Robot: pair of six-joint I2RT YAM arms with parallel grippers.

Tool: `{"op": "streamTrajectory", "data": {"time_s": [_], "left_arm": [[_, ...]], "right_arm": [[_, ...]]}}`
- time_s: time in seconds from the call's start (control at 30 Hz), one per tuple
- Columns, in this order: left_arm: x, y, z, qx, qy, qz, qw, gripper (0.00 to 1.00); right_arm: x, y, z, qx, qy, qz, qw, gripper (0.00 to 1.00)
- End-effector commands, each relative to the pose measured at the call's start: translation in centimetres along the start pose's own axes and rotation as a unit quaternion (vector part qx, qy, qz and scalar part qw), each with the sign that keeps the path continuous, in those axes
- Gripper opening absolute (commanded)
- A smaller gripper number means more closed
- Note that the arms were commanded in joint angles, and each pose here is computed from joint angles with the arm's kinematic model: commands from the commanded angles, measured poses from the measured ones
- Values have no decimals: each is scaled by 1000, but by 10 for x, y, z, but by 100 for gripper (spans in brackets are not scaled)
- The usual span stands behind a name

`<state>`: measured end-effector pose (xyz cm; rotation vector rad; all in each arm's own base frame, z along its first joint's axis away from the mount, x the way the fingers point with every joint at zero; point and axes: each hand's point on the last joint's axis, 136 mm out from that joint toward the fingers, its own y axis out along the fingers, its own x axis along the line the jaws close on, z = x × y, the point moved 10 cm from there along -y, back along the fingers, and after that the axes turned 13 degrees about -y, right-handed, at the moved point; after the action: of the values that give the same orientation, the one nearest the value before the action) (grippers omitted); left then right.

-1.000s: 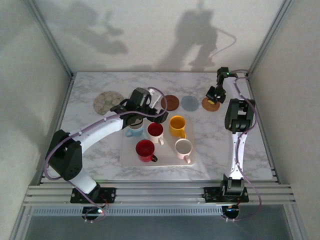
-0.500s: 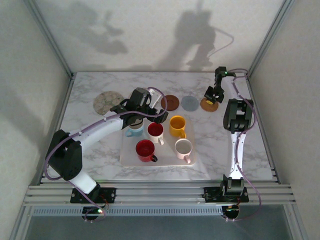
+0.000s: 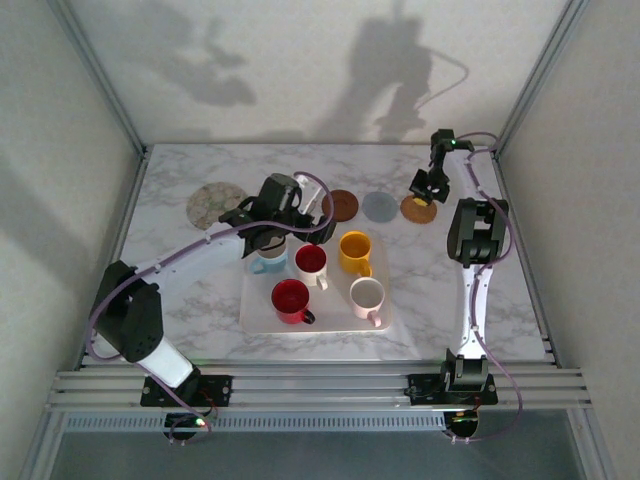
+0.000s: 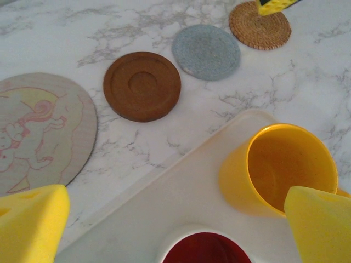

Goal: Place the cup by the coaster

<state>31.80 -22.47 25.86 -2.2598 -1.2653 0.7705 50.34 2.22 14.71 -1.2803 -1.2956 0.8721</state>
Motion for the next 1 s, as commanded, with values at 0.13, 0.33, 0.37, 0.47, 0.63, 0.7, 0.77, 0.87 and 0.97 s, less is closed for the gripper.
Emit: {"op": "streamTrajectory", "data": {"time_s": [0.13, 0.33, 0.37, 0.47, 0.63, 0.7, 0.77, 0.87, 0.97], "left_arm": [[-6, -55, -46, -120, -27, -20, 992, 100], [-9, -92, -63, -157, -56, -35, 985, 100], [-9, -100, -64, -162, -63, -37, 984, 100], [-9, -121, -66, -175, -84, -39, 980, 100], [-6, -154, -61, -180, -130, -55, 973, 100], [-4, -165, -57, -178, -147, -66, 971, 100], [-3, -176, -51, -179, -154, -67, 969, 100], [-1, -188, -45, -177, -162, -66, 968, 100], [2, -195, -40, -171, -180, -83, 965, 99]], "right_arm": [[20, -90, 4, -84, -38, -23, 996, 4], [36, -138, 31, -122, -69, -52, 989, 10], [39, -146, 37, -126, -74, -61, 987, 12], [48, -167, 58, -139, -89, -86, 983, 14], [63, -196, 102, -168, -113, -126, 971, 25], [67, -207, 120, -180, -122, -136, 967, 32], [71, -216, 140, -192, -127, -144, 962, 42], [76, -227, 167, -207, -142, -155, 956, 52], [78, -237, 194, -225, -161, -161, 947, 62]]}}
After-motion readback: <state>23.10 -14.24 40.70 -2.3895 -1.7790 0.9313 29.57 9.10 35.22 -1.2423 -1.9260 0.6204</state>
